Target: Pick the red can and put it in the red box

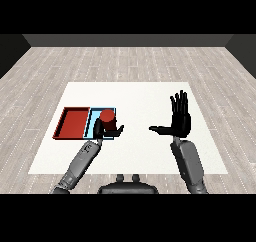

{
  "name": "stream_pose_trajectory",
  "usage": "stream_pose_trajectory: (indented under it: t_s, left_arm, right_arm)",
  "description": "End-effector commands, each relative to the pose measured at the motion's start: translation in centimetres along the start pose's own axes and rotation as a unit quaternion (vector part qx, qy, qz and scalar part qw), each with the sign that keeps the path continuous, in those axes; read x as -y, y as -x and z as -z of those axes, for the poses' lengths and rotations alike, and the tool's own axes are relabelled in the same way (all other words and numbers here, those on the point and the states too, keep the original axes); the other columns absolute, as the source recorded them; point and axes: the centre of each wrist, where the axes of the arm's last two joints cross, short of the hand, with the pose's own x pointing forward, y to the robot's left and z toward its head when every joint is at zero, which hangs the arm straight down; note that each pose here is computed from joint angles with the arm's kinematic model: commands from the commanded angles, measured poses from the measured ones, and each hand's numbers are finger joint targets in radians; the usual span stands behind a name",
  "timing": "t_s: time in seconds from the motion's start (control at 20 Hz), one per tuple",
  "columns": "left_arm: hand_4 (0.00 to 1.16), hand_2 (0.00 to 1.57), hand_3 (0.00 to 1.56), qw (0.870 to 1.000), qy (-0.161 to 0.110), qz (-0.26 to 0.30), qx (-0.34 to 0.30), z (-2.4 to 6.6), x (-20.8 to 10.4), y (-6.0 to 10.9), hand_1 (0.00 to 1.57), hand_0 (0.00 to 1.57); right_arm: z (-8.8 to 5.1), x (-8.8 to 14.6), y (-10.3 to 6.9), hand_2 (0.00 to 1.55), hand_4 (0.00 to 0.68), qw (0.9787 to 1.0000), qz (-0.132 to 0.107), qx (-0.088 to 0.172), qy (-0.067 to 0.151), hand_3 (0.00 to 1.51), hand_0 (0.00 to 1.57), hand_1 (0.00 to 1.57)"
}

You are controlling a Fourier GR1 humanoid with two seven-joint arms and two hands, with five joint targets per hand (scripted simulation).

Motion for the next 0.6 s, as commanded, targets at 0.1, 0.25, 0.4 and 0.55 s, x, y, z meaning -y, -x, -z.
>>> stream_pose_trajectory:
  t_s: [0.1,0.25,0.4,0.55]
  left_arm:
    - [1.11,1.55,1.45,0.997,-0.025,0.068,-0.003,-0.04,-3.6,-1.4,1.57,1.57]
    - [1.12,1.56,1.42,0.996,-0.052,0.078,0.006,1.16,-6.7,-1.8,1.57,1.57]
    - [1.13,1.56,1.43,0.991,-0.064,0.120,0.001,3.08,-8.3,-2.4,1.57,1.57]
    - [1.12,1.53,1.40,0.980,-0.084,0.181,-0.028,5.78,-10.5,-2.0,1.57,1.57]
  right_arm:
    - [-2.3,3.8,1.2,0.00,0.000,0.9983,-0.046,-0.033,0.012,0.00,0.00,0.00]
    - [-4.2,6.4,1.9,0.00,0.000,0.9937,-0.081,-0.072,0.028,0.00,0.00,0.00]
    - [-7.7,7.7,3.7,0.00,0.000,0.9933,-0.060,-0.093,0.034,0.00,0.00,0.00]
    - [-8.4,7.1,5.2,0.00,0.000,0.9922,-0.059,-0.103,0.040,0.00,0.00,0.00]
